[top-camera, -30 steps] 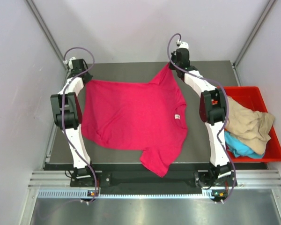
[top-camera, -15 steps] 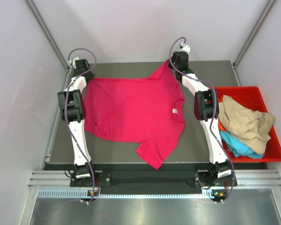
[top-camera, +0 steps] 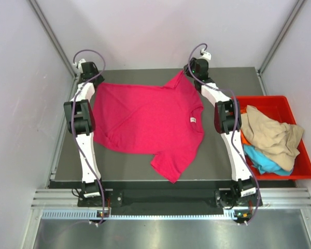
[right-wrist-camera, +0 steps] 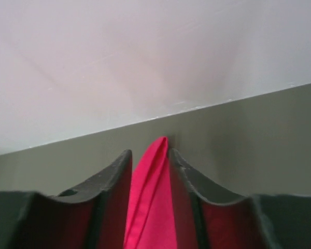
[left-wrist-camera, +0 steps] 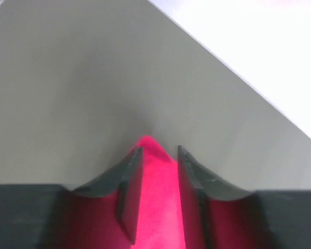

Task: Fold and stack the t-shirts
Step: Flatten the tshirt out

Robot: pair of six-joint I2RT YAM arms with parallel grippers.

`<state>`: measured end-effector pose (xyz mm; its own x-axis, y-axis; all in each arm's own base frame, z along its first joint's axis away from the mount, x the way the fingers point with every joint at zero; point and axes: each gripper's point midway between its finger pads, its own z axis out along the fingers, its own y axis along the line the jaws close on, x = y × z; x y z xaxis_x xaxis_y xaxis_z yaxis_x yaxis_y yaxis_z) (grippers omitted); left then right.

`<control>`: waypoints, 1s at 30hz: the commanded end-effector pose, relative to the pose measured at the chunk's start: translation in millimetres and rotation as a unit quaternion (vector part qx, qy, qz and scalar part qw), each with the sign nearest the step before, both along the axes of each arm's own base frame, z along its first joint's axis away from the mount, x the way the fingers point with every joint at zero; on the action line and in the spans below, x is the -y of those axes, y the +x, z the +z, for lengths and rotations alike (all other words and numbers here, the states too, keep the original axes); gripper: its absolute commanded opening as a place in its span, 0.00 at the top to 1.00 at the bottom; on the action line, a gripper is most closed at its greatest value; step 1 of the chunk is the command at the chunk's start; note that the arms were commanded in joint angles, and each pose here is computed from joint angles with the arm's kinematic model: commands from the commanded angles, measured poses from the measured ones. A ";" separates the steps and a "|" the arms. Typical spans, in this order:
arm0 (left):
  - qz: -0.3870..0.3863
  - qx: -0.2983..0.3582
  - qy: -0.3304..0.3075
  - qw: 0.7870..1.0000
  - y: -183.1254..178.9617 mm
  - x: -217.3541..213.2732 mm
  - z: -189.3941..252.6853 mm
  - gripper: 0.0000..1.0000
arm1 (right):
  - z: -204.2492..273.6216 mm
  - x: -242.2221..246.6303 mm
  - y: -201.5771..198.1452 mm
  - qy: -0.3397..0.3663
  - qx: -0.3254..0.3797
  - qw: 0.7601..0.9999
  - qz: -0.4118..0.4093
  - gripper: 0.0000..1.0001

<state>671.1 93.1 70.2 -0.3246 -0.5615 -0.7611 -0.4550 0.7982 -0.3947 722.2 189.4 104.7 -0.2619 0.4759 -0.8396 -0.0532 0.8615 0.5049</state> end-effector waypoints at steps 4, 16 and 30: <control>0.010 0.038 0.013 0.999 -9.1 -14.9 89.3 0.29 | 109.0 17.6 -22.5 -0.004 0.023 1.000 -0.016 0.55; -0.022 -0.109 -0.041 0.993 -176.2 48.7 76.7 0.31 | 57.0 55.1 -249.8 0.006 -0.293 0.955 -0.035 0.61; 0.003 -0.267 -0.027 0.963 -296.8 48.4 6.3 0.33 | -25.7 67.0 -395.9 -0.018 -0.408 0.913 -0.011 0.66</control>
